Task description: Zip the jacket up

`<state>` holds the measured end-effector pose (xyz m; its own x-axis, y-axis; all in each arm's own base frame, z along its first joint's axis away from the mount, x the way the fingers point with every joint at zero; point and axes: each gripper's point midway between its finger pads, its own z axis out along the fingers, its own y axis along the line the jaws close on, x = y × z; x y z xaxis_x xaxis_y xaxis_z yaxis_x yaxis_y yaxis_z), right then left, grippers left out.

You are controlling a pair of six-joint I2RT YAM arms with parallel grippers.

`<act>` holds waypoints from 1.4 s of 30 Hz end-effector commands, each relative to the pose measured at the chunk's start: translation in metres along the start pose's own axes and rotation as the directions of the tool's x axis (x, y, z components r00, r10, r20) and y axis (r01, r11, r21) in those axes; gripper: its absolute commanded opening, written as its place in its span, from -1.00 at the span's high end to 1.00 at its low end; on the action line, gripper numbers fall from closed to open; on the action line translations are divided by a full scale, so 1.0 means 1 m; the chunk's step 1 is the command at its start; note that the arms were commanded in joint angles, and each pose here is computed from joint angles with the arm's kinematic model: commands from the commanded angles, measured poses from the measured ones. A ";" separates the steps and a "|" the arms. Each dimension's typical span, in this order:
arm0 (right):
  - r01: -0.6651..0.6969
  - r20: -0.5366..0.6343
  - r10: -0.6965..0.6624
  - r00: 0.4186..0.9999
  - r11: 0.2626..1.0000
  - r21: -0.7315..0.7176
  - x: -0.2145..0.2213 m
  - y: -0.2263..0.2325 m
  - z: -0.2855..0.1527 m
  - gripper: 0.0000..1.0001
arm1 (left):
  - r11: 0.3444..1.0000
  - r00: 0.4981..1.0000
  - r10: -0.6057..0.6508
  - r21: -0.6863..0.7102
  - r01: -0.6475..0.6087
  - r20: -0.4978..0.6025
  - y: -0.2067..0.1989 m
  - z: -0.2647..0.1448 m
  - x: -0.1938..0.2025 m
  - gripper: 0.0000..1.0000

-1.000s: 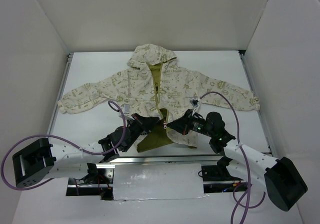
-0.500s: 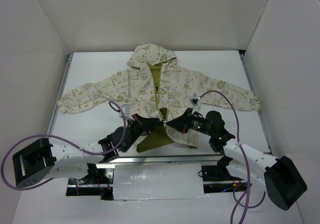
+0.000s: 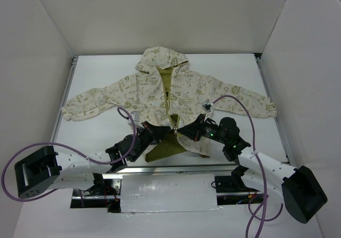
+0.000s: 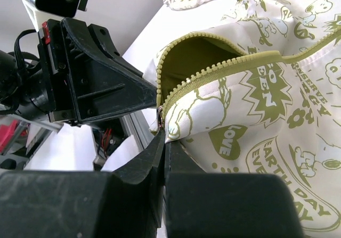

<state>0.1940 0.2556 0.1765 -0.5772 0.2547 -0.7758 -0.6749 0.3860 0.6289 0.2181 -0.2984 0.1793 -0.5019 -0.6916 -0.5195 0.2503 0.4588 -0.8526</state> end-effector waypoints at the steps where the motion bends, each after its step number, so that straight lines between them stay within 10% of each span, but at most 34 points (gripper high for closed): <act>1: 0.084 0.080 -0.078 0.994 0.994 -0.070 -0.032 0.024 0.005 1.00 | 0.998 1.000 -0.017 0.053 0.016 0.022 -0.015 0.002 -0.006 1.00; 42: 0.053 0.055 -0.052 0.997 0.998 -0.025 -0.026 0.015 0.007 1.00 | 0.998 0.999 -0.009 0.057 0.007 0.037 -0.019 0.005 -0.010 1.00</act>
<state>0.1937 0.2567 0.1813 -0.5705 0.2549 -0.7807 -0.6805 0.3856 0.6231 0.2194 -0.2983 0.1745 -0.4998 -0.6868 -0.5277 0.2437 0.4732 -0.8466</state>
